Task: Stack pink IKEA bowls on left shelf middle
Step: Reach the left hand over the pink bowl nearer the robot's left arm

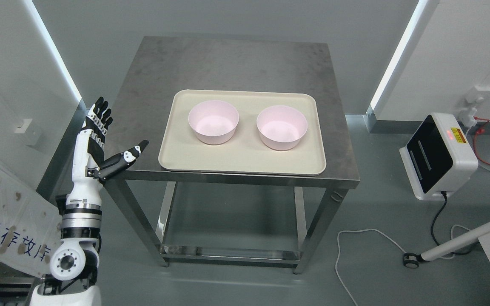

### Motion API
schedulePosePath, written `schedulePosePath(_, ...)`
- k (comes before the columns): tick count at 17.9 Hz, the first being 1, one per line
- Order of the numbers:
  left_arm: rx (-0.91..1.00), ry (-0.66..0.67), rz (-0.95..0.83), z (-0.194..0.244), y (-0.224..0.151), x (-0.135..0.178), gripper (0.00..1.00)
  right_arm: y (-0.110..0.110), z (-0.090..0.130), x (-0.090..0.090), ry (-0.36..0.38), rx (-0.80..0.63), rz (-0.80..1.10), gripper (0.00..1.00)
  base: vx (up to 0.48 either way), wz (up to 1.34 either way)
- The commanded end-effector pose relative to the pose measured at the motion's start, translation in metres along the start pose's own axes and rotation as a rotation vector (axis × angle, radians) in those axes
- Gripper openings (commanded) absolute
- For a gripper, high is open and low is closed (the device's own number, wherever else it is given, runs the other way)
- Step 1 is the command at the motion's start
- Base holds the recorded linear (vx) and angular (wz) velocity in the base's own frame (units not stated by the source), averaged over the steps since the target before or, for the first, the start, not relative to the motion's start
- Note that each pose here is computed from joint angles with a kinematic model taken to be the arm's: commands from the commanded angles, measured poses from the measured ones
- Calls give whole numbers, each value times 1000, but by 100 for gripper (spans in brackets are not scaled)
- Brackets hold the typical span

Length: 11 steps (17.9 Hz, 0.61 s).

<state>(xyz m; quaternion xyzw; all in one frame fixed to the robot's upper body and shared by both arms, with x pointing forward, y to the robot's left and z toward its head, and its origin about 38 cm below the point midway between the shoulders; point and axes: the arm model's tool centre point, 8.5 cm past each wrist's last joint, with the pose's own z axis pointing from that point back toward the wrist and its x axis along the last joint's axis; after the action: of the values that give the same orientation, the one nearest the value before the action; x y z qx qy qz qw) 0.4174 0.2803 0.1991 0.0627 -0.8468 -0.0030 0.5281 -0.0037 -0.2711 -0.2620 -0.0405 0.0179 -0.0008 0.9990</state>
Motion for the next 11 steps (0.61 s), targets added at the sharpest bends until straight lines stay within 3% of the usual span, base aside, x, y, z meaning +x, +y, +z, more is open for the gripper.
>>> schedulePosePath(1,-43,7,24,1,-11,-1,100,-11,0,11,-33,-17,-11,100,45,9)
schedulePosePath(5,-44,-17,26,-11,-12,6,100,-11,0,11,-33,-17,-11,100,27,-18)
schedulePosePath(7,-65,-77,26,-49,-16,26,100,-11,0,11,-33,-17,-11,100,0,0)
schedulePosePath(9,-186,-149,-30,-98,-13,56,100,-11,0,11,-33,-17,-11,100,-14,4)
schedulePosePath(11,-393,-145,-96,-127,-34,66,100,-11,0,11,-33,-17,-11,100,0,0)
